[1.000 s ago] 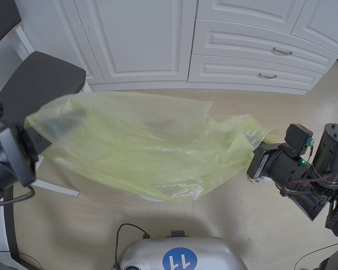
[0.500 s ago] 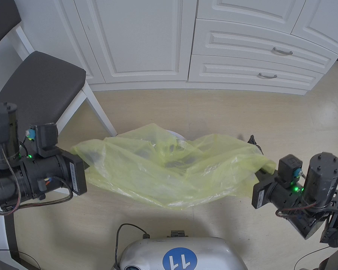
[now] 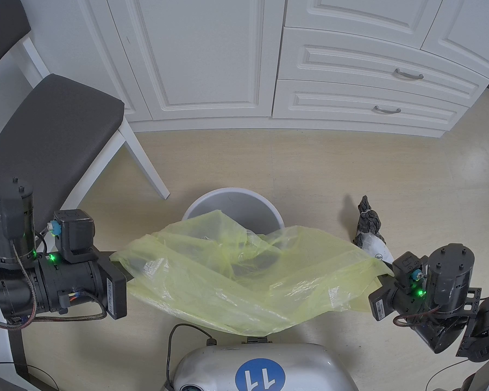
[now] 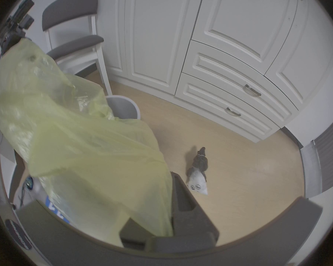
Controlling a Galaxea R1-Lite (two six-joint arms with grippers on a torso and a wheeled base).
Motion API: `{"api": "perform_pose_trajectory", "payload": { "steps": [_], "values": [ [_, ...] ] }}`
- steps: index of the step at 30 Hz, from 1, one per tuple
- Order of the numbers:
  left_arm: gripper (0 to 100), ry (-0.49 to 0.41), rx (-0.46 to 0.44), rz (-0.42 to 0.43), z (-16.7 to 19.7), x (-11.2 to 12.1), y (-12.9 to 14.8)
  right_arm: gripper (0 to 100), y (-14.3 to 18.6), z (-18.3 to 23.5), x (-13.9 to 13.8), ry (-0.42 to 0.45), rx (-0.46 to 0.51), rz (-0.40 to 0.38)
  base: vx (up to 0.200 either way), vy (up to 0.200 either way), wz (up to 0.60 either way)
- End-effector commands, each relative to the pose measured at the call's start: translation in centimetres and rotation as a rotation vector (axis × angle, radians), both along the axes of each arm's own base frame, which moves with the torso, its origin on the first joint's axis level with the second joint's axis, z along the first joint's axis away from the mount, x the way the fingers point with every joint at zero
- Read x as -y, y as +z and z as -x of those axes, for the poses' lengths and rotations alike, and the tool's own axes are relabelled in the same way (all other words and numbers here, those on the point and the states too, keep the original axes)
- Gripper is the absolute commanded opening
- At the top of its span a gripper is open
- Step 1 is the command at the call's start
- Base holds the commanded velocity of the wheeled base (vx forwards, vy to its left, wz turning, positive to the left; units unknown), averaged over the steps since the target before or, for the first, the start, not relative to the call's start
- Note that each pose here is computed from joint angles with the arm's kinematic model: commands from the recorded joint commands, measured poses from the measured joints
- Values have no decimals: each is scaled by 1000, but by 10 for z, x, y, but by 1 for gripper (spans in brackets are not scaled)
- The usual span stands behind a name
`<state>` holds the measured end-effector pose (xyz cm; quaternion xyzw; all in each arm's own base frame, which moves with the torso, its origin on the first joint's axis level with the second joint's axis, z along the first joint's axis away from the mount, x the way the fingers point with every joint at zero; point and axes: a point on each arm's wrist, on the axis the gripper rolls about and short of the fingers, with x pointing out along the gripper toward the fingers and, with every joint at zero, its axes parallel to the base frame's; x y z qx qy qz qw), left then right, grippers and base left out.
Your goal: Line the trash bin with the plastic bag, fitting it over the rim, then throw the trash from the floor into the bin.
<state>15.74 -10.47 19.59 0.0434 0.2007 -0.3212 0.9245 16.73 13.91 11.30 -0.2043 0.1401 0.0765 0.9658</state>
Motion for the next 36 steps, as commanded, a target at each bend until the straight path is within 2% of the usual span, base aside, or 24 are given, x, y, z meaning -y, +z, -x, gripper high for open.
{"api": "perform_pose_trajectory", "payload": {
  "steps": [1,4,17,29,36],
  "values": [
    [0,0,8,5,3,-3,1,0,-2,0,9,-26,-4,17,0,0,0],
    [0,0,5,7,2,-4,0,0,-7,3,13,-24,-21,60,0,0,0],
    [0,33,-2,3,-5,-7,0,0,-8,11,21,-5,-25,124,0,0,0],
    [0,73,39,25,-16,-9,-1,0,-6,10,27,-18,-19,139,0,0,0],
    [0,66,47,24,-13,-10,0,0,-3,12,29,-14,-10,145,0,0,0]
  ]
}}
